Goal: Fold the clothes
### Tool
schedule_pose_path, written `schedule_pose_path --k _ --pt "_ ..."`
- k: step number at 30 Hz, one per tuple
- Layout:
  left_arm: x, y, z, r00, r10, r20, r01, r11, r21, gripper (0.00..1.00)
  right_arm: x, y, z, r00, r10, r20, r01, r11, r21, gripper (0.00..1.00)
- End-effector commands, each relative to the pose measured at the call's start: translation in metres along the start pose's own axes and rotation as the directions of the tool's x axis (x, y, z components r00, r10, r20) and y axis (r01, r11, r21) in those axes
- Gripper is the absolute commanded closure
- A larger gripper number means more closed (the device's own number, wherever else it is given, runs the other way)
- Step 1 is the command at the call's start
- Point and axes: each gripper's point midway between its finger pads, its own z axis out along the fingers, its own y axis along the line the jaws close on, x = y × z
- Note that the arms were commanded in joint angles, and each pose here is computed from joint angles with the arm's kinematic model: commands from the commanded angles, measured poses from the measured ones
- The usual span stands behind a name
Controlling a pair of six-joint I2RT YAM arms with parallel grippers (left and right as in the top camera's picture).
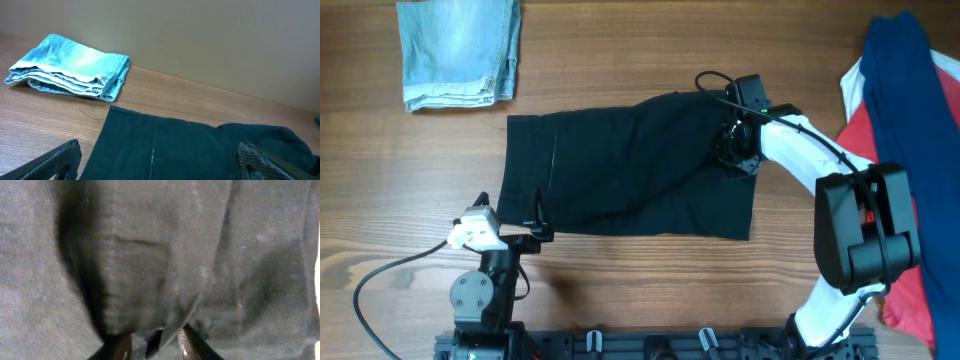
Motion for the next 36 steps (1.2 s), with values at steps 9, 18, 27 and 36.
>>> schedule_pose_path --k 9,18,27,36 --pt "0.0 0.003 0.0 1.0 0.016 0.005 -0.016 1.0 -0.013 0.0 -0.013 0.007 -0.03 0.998 -0.021 0.055 0.021 1.0 -0.007 0.96" --pt "0.0 0.003 0.0 1.0 0.016 0.005 -0.016 1.0 -0.013 0.0 -0.009 -0.003 -0.072 0.994 -0.048 0.098 0.045 0.999 0.027 0.96" --pt "0.0 0.003 0.0 1.0 0.016 0.005 -0.016 1.0 -0.013 0.0 0.003 -0.013 -0.034 0.999 -0.035 0.04 0.033 0.999 0.043 0.76" --pt "0.0 0.003 0.0 1.0 0.016 0.005 -0.016 1.0 -0.013 0.0 0.017 -0.013 0.006 0.998 -0.004 -0.068 0.006 0.999 0.037 0.74"
